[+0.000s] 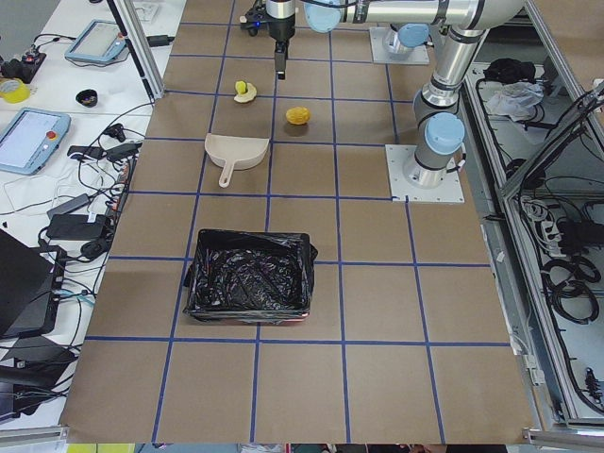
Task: Sweep and dump trash into bin
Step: 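Grasp the beige dustpan handle with the left gripper while the right grasps the brush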
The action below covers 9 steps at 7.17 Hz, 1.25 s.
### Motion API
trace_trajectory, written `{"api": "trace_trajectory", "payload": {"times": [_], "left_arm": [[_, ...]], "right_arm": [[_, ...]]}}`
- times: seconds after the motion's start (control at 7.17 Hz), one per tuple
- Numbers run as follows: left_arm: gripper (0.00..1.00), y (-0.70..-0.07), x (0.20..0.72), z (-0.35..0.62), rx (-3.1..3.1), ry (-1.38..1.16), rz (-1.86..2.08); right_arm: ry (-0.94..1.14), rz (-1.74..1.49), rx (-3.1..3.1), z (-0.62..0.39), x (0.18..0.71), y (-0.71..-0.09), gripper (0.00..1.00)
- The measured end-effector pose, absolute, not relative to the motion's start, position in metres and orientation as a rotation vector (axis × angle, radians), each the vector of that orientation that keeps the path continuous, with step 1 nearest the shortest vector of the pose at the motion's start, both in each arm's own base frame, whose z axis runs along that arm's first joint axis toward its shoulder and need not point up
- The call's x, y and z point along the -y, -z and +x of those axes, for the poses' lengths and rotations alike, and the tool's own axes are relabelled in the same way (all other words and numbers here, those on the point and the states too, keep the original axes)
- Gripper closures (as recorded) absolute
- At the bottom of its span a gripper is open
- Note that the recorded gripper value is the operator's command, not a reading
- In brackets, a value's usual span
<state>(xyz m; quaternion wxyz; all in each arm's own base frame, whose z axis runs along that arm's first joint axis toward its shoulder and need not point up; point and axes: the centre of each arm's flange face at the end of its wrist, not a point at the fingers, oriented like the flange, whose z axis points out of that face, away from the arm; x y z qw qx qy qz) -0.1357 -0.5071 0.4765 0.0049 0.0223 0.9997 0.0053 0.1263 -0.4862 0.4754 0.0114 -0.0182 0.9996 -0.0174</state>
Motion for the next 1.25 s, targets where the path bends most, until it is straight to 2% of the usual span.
{"api": "trace_trajectory", "payload": {"times": [0.7,1.25], "left_arm": [[0.00,-0.461,0.537,-0.121,-3.037,0.050,-0.202],[0.00,-0.449,0.573,-0.117,-2.970,0.194,-0.757]], "right_arm": [[-0.014,-0.180,-3.116,0.038,0.517,-0.449,0.00],[-0.049,-0.198,-3.108,0.019,0.524,-0.437,0.00]]}}
